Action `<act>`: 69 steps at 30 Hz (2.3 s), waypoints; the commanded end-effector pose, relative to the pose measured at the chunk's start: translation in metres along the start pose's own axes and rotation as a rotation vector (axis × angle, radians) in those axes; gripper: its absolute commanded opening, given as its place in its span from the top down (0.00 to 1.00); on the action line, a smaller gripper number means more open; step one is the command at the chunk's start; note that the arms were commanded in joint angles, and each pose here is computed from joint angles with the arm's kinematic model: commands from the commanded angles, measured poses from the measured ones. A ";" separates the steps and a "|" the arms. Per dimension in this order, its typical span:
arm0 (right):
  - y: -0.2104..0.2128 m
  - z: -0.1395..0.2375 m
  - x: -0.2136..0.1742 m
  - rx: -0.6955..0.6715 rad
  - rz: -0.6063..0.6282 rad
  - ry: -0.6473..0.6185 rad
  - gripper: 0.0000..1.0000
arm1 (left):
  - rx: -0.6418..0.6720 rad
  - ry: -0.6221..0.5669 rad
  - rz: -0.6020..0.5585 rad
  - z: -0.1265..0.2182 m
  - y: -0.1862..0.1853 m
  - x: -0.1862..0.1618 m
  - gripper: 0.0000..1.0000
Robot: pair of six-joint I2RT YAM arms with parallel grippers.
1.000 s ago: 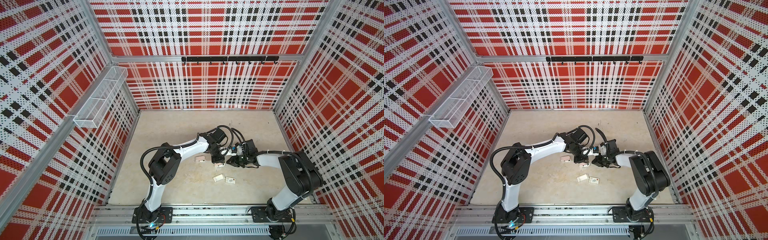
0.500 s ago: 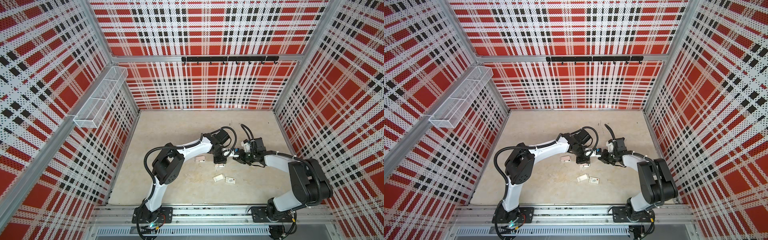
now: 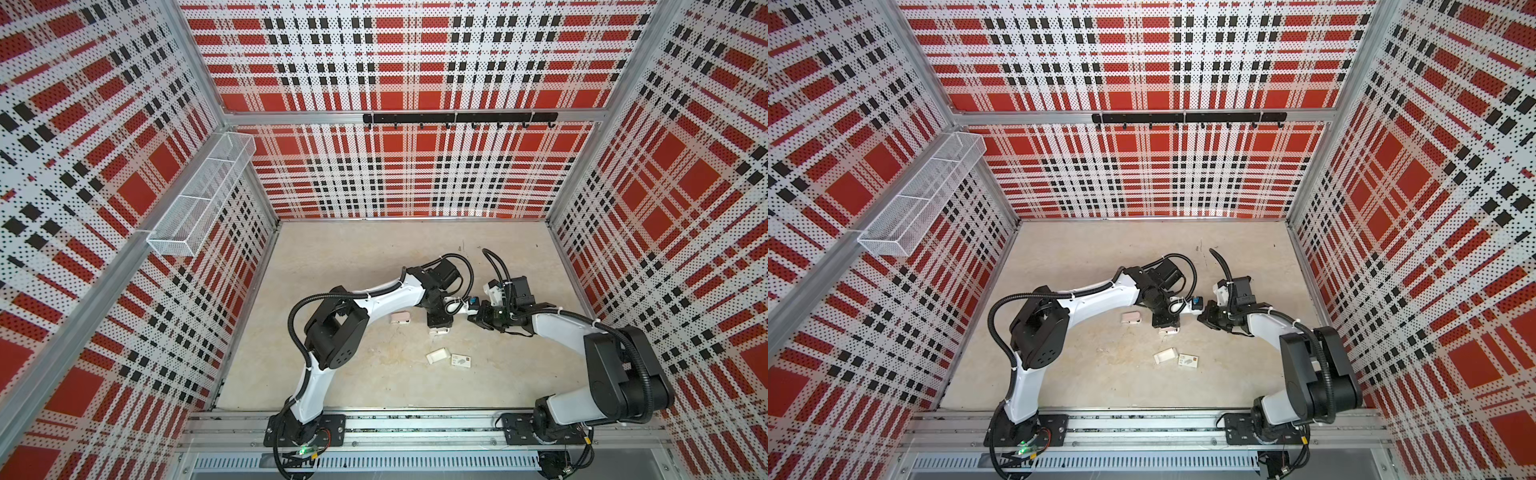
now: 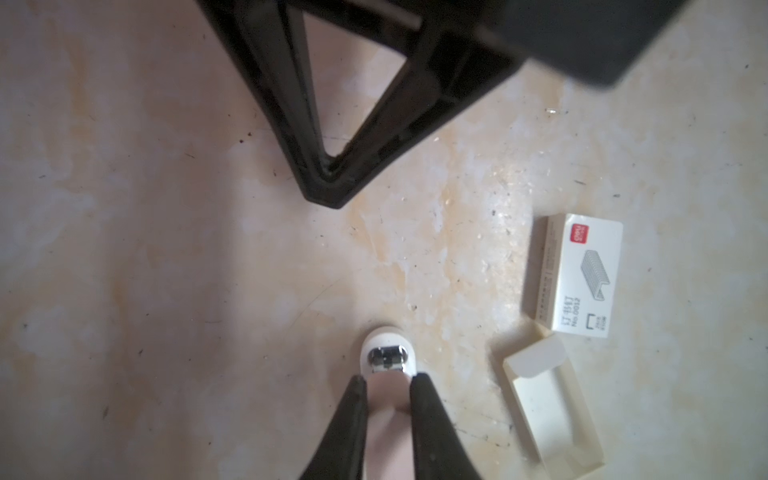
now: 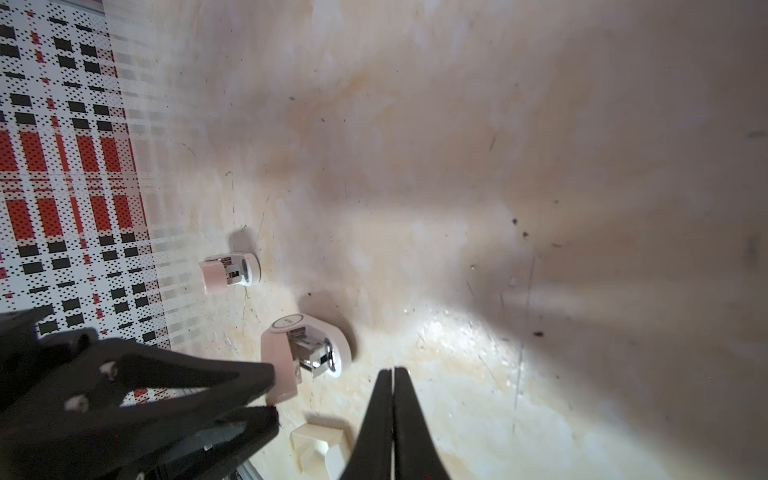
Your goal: Load the staples into the stapler
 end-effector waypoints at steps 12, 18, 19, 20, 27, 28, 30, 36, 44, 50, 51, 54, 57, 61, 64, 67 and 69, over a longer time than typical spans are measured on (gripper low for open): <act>0.006 0.017 -0.004 0.009 0.035 -0.034 0.93 | 0.004 0.076 0.007 0.018 -0.011 -0.011 0.76; 0.005 0.018 -0.005 0.003 0.034 -0.036 0.93 | 0.020 0.071 0.010 0.026 -0.011 -0.012 0.76; 0.005 0.018 -0.005 0.002 0.035 -0.035 0.93 | 0.025 0.068 0.008 0.028 -0.010 -0.011 0.76; 0.005 0.018 -0.005 0.003 0.035 -0.035 0.93 | 0.027 0.064 0.008 0.030 -0.010 -0.011 0.76; 0.002 0.016 -0.006 -0.006 0.033 -0.031 0.93 | 0.043 0.061 0.011 0.037 -0.009 -0.011 0.76; 0.002 0.016 -0.006 -0.005 0.035 -0.032 0.93 | 0.043 0.062 0.011 0.037 -0.010 -0.011 0.76; 0.002 0.016 -0.006 -0.005 0.034 -0.033 0.93 | 0.046 0.059 0.013 0.039 -0.009 -0.011 0.75; 0.002 0.016 -0.006 0.000 0.035 -0.027 0.93 | 0.022 0.066 0.001 0.041 -0.016 -0.017 0.74; -0.001 0.013 -0.007 -0.003 0.030 -0.025 0.93 | 0.012 0.085 0.015 0.031 -0.014 -0.024 0.73; 0.000 0.015 -0.009 0.003 0.032 -0.025 0.93 | 0.011 0.101 0.014 0.021 -0.011 -0.027 0.75; 0.000 0.015 -0.010 0.007 0.032 -0.024 0.93 | 0.005 0.105 0.016 0.019 -0.011 -0.028 0.75; 0.002 0.016 -0.011 0.020 0.039 -0.018 0.93 | -0.008 0.103 0.019 0.015 -0.012 -0.028 0.75; 0.001 0.014 -0.013 0.025 0.038 0.003 0.93 | -0.012 0.111 0.019 0.011 -0.012 -0.029 0.75; -0.001 0.012 -0.015 0.024 0.035 0.004 0.93 | -0.011 0.112 0.021 0.008 -0.009 -0.028 0.75; -0.002 0.010 -0.015 0.031 0.032 0.008 0.93 | -0.013 0.113 0.016 0.005 -0.008 -0.027 0.75; -0.004 0.008 -0.016 0.036 0.028 0.012 0.93 | -0.013 0.122 0.011 0.001 -0.008 -0.026 0.76; -0.005 0.007 -0.017 0.039 0.025 0.015 0.93 | -0.018 0.126 0.013 -0.001 -0.008 -0.026 0.76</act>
Point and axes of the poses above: each gripper's point midway between its finger pads, its own z axis back along the fingers, its own y axis along the line the jaws close on, x = y × z, the point moved 5 cm from there along z, back along the fingers, and after that the axes turned 11 degrees about -z, right-handed, at the moved point
